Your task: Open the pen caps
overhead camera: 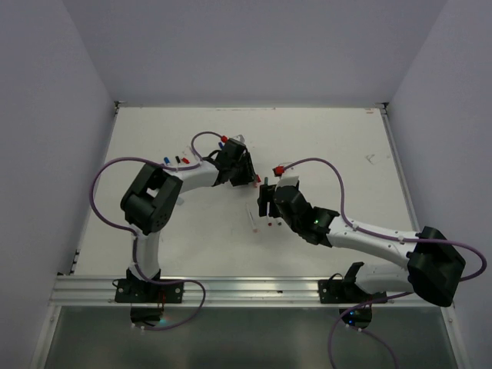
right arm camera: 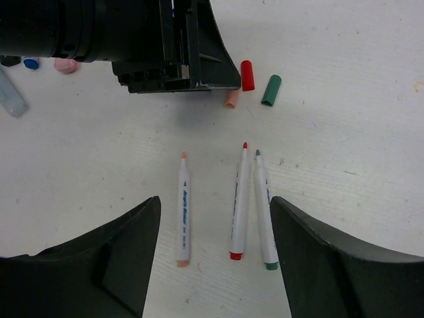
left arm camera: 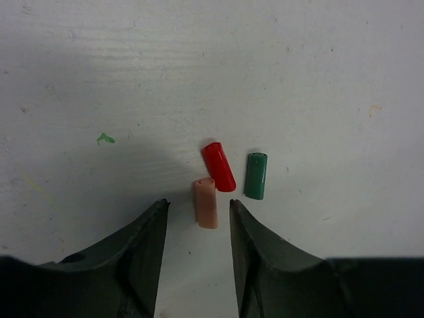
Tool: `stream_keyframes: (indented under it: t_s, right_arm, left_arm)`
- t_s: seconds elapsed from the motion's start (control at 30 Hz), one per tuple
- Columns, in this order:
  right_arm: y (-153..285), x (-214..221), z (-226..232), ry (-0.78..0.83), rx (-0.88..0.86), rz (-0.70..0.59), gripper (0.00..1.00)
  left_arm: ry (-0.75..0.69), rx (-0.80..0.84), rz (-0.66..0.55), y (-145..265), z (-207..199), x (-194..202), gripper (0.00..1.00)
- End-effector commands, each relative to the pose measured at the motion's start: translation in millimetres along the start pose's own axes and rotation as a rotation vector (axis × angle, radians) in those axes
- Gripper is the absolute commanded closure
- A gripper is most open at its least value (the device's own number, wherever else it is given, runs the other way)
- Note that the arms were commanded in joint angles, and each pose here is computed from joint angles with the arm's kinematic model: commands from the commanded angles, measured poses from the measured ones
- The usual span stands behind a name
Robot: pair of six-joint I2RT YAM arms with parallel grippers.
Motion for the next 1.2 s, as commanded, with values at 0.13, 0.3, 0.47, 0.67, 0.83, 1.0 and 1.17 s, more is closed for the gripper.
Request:
stream_keyframes:
  t_s: [0.13, 0.3, 0.47, 0.67, 0.83, 1.0, 1.17]
  right_arm:
    - [-7.1, -25.6, 6.5, 0.023, 0.010, -0.076, 0.29]
    - [-24.3, -35.0, 17.4, 0.056, -0.005, -0.064, 0.28]
    - [-52.5, -51.6, 34.7, 0.089, -0.041, -0.048, 0.28]
    - [-99.2, -57.2, 47.9, 0.122, -0.081, 0.007, 0.28]
    - [-154.4, -55.4, 62.9, 0.209, -0.098, 0.054, 0.30]
    - [-198.9, -55.4, 68.7, 0.243, -0.079, 0.062, 0.38]
    - [-237.4, -35.7, 59.1, 0.248, -0.028, 0.109, 0.40]
  left_arm:
    - [-0.001, -0.009, -0.096, 27.7, -10.2, -29.1, 0.39]
    - [0.016, -0.032, -0.195, 67.2, 2.7, -51.8, 0.16]
    - [0.042, -0.109, -0.318, 123.2, 39.9, -85.1, 0.02]
    - [0.054, -0.269, -0.395, 166.3, 92.9, -94.3, 0.00]
    - [0.041, -0.292, -0.414, 187.2, 101.4, -88.2, 0.00]
    - [0.021, -0.313, -0.411, 200.4, 109.0, -73.2, 0.00]
    - [0.015, -0.322, -0.433, 215.7, 115.0, -59.1, 0.01]
Point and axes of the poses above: each gripper's point midway between its finger pads, its own y axis back along the fingers, its own z axis along the line the jaws close on, x = y × z, the point moved 1 cm from there along y, back along the fingers, and after that the axes turned 8 degrees about -y, right-handed, at the moved point
